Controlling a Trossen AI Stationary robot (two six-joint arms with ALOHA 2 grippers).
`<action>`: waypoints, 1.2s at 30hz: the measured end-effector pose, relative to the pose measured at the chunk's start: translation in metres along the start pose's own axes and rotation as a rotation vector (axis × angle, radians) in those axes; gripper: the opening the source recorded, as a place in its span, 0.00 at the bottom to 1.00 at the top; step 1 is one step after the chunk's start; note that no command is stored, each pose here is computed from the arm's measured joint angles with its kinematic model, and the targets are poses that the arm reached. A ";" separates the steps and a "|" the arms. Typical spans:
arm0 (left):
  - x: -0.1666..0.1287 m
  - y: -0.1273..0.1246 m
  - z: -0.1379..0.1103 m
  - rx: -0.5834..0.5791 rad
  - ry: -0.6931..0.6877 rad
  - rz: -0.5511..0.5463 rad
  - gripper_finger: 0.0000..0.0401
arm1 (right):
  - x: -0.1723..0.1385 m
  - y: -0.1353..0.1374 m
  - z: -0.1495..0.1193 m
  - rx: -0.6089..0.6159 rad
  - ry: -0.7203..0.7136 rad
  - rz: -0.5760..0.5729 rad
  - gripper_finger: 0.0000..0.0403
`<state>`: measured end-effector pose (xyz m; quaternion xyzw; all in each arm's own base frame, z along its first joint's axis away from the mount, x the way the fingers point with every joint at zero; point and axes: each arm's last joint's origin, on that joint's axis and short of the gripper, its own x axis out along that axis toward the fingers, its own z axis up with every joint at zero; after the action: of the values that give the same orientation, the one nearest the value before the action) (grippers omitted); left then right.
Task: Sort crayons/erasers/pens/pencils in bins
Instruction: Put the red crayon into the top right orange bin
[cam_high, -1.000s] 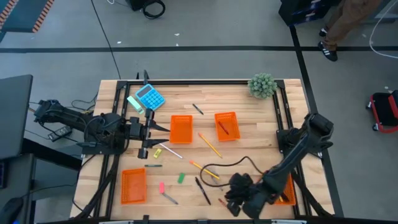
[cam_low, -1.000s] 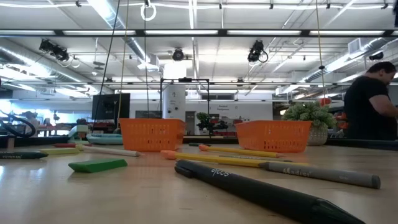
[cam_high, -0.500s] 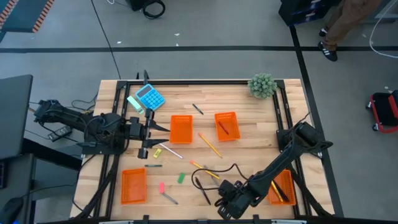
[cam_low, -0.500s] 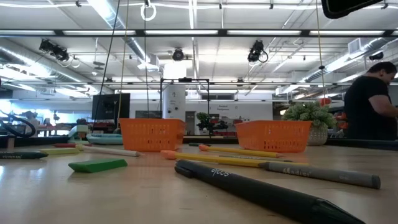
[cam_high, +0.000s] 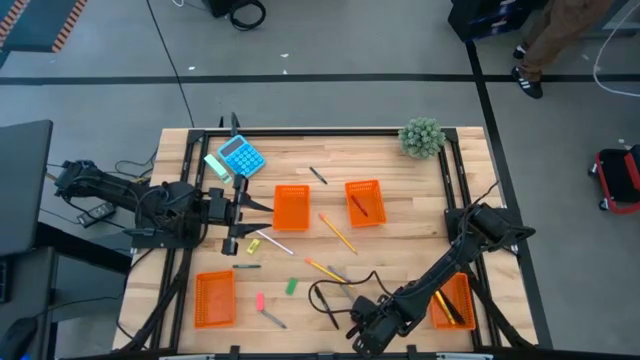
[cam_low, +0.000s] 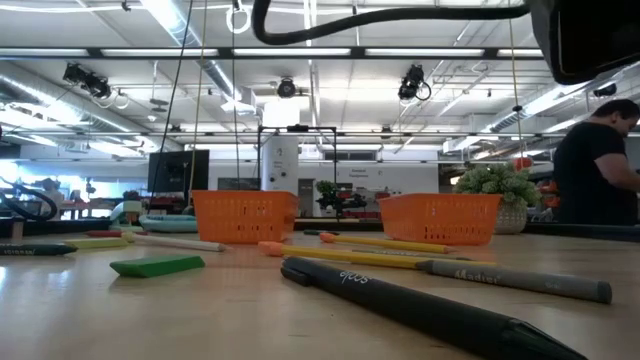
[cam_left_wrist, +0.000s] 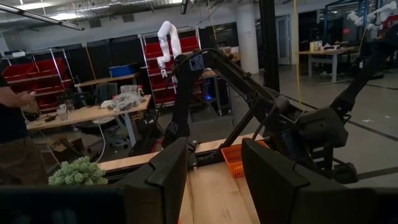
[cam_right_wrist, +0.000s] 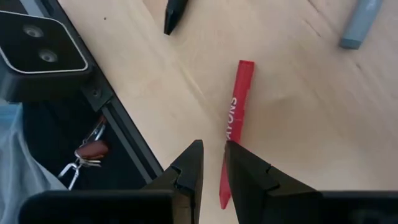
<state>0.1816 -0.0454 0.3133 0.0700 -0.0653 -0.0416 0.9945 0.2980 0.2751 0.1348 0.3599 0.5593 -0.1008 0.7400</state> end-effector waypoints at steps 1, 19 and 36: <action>0.000 0.000 0.000 0.000 0.000 0.000 0.40 | 0.000 0.000 0.000 0.000 -0.002 -0.001 0.19; 0.000 0.000 0.000 0.000 0.000 0.000 0.40 | 0.000 -0.009 0.000 -0.002 -0.005 -0.097 0.19; 0.000 0.000 0.000 0.000 0.000 0.000 0.40 | -0.007 -0.028 -0.002 -0.218 0.041 -0.299 0.15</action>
<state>0.1816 -0.0454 0.3133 0.0701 -0.0655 -0.0416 0.9945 0.2788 0.2547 0.1287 0.1925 0.6291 -0.1410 0.7398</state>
